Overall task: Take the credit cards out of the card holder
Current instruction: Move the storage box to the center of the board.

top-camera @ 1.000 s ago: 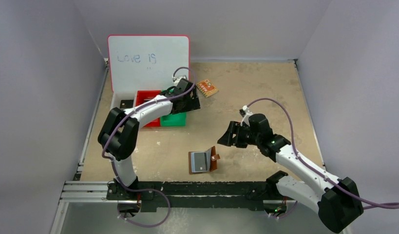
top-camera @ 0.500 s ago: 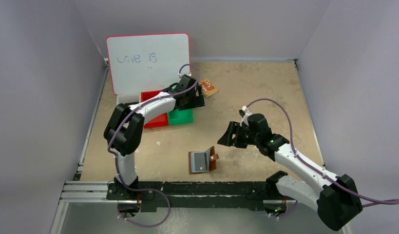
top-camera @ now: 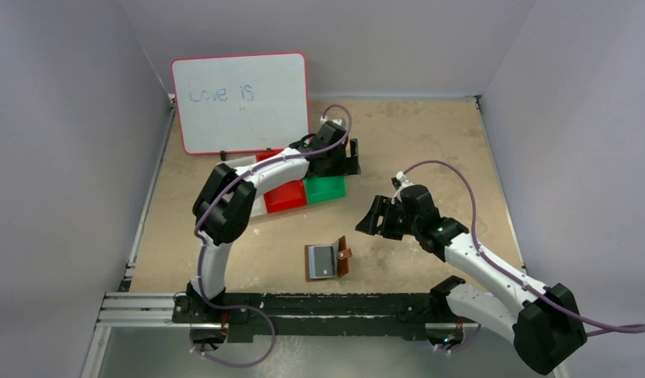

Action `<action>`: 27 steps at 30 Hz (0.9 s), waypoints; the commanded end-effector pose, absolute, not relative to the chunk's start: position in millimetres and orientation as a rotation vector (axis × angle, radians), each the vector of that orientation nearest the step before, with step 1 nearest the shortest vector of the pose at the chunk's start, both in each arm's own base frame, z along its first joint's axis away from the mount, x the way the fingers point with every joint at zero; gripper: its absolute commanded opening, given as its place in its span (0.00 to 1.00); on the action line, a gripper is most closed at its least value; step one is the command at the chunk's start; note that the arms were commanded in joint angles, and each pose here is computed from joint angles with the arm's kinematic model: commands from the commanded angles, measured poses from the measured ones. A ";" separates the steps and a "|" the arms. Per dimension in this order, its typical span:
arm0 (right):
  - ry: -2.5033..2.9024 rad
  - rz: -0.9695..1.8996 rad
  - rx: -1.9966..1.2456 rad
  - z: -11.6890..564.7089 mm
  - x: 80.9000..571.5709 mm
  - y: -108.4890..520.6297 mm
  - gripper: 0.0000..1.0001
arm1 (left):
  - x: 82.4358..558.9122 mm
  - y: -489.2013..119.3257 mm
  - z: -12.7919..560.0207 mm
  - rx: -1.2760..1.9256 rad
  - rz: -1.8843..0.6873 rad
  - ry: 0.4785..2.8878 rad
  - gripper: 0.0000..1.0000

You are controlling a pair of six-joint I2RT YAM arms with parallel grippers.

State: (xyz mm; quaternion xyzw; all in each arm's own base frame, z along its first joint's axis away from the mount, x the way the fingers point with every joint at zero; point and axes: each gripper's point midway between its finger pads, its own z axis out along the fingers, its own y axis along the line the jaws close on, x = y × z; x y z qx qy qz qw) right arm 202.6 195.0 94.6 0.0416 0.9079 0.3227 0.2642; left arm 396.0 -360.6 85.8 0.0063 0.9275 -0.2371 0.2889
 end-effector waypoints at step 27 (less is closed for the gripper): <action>2.348 1.052 0.001 137.7 188.8 218.5 0.75 | 334.0 -267.6 243.1 -0.143 -0.479 2.174 0.87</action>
